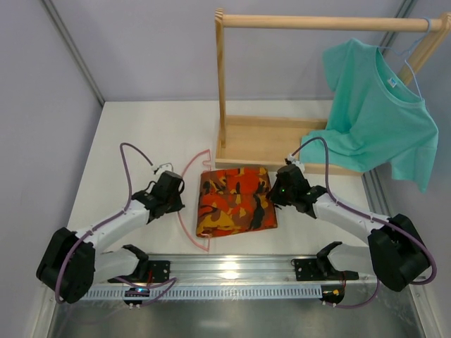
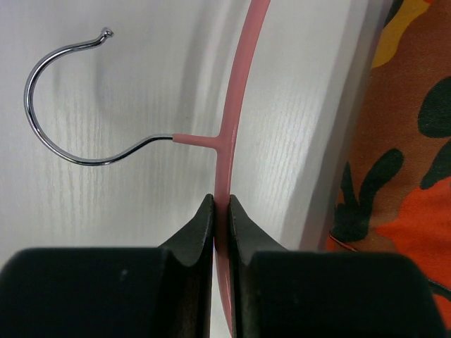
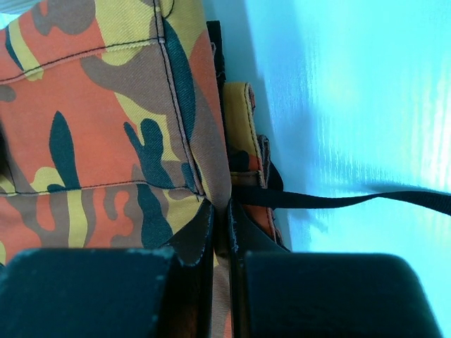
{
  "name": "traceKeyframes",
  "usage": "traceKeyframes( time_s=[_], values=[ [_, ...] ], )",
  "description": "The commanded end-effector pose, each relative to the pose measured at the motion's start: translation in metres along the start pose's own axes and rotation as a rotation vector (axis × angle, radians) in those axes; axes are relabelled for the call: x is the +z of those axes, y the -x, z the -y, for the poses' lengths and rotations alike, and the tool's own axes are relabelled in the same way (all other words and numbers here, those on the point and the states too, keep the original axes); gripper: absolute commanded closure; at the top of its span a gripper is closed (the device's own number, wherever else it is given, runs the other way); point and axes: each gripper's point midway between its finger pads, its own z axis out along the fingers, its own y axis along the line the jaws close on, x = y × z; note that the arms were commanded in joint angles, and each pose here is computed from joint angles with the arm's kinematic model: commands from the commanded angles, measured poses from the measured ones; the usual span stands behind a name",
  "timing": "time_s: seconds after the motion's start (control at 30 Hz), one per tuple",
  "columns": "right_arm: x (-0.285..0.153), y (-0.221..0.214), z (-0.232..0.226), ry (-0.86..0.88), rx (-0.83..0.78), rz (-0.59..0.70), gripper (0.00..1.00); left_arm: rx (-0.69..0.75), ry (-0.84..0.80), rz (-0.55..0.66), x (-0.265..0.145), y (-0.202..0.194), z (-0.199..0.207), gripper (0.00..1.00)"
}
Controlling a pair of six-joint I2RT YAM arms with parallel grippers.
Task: Place the trousers on the hanger
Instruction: Place trousers on hanger
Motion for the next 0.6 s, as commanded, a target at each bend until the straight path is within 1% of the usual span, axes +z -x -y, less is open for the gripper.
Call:
traceKeyframes(
  time_s=[0.0,0.03,0.1,0.27,0.43,0.47,0.5,0.57],
  values=[
    [-0.003,0.006,0.023,-0.087,-0.004,0.042,0.96,-0.041,-0.052,0.042,-0.009,0.004,0.006,1.00],
    [-0.002,0.005,0.023,-0.085,0.005,0.041,0.96,-0.047,-0.069,0.029,-0.009,-0.002,0.006,1.00],
    [0.000,0.001,0.024,-0.081,0.009,0.034,0.96,-0.073,-0.165,0.025,-0.018,-0.003,0.021,1.00],
    [0.001,-0.003,0.028,-0.081,0.029,0.038,0.96,-0.101,-0.229,-0.001,-0.031,-0.011,0.027,1.00],
    [0.001,-0.001,0.024,-0.067,0.019,0.037,0.96,-0.088,-0.193,-0.065,-0.024,-0.029,0.018,1.00],
    [-0.001,0.000,0.024,-0.074,0.012,0.033,0.96,-0.081,-0.166,-0.091,-0.019,-0.036,0.014,1.00],
    [-0.004,0.008,0.017,-0.066,0.001,0.048,0.96,-0.081,-0.148,-0.102,-0.018,-0.038,0.011,1.00],
    [-0.011,0.015,0.023,-0.113,-0.015,0.057,0.96,-0.077,-0.100,-0.133,-0.014,-0.045,0.004,1.00]
  ],
)
